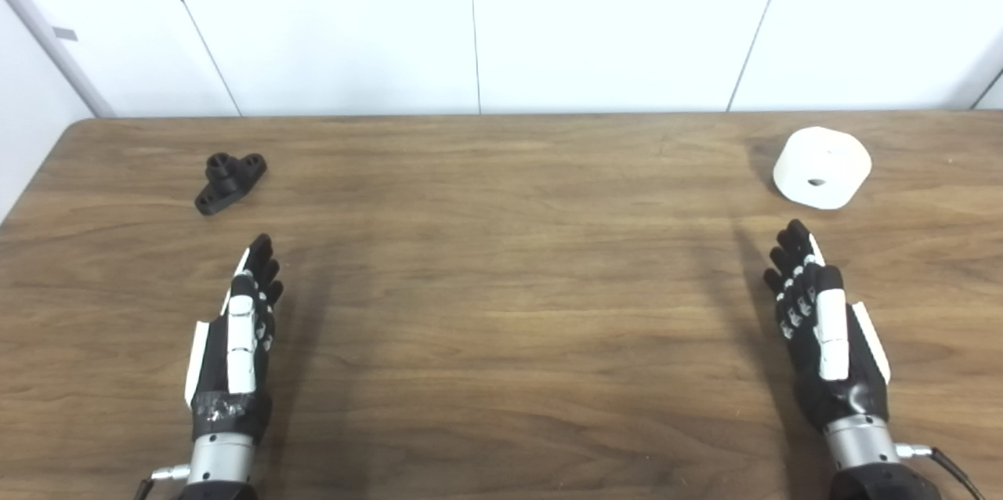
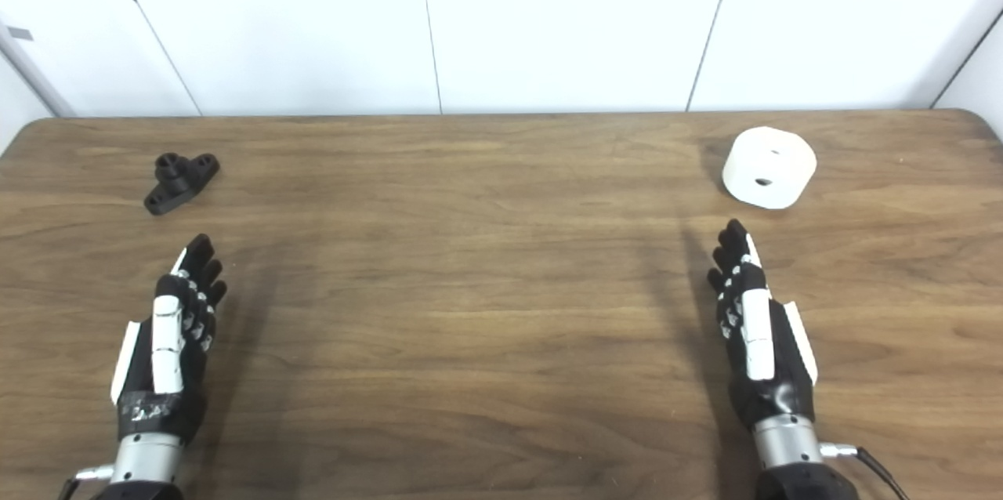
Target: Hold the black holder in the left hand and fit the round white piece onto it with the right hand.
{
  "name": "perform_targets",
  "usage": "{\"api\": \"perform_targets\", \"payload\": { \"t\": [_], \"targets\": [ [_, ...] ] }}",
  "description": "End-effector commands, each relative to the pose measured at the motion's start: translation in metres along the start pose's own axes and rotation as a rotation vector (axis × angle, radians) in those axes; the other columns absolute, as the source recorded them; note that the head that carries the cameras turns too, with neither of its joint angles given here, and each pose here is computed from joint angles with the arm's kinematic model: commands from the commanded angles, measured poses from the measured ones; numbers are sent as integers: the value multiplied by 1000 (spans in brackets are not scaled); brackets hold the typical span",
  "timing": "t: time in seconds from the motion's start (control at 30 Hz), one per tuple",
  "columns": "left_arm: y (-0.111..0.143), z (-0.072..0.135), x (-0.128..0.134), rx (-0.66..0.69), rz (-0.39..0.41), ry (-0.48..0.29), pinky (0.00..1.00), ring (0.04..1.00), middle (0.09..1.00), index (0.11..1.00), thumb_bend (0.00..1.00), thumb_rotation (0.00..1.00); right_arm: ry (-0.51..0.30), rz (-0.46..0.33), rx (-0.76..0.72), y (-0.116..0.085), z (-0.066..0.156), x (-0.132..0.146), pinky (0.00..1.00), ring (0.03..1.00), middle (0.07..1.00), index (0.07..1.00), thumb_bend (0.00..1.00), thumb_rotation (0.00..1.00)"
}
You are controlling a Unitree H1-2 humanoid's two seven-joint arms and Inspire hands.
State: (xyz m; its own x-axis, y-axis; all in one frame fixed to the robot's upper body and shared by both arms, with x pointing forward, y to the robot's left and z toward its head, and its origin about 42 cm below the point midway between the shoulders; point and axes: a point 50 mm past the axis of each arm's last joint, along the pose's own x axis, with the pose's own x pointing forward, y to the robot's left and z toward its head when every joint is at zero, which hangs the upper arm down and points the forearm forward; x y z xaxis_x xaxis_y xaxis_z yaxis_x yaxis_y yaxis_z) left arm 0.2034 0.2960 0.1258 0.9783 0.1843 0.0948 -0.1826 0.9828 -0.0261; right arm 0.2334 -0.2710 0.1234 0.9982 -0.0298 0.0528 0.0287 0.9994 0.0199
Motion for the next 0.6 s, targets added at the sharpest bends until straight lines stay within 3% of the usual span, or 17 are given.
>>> {"api": "perform_targets", "payload": {
  "t": [0.0, 0.37, 0.57],
  "targets": [
    [4, 2, -13, 18, 9, -7, 1000, 1000, 1000, 980, 480, 996, -42, 10, -6, -2, 6, -3, 1000, 1000, 1000, 1000, 593, 1000],
    [5, 2, -14, 25, 9, -5, 1000, 1000, 999, 977, 498, 986, -43, 12, -8, -3, 5, -3, 1000, 1000, 1000, 1000, 597, 1000],
    [0, -1, -15, 30, 0, -12, 1000, 1000, 995, 974, 436, 1000, -35, 5, -26, -8, 4, -5, 1000, 1000, 1000, 1000, 602, 1000]
  ]
}}
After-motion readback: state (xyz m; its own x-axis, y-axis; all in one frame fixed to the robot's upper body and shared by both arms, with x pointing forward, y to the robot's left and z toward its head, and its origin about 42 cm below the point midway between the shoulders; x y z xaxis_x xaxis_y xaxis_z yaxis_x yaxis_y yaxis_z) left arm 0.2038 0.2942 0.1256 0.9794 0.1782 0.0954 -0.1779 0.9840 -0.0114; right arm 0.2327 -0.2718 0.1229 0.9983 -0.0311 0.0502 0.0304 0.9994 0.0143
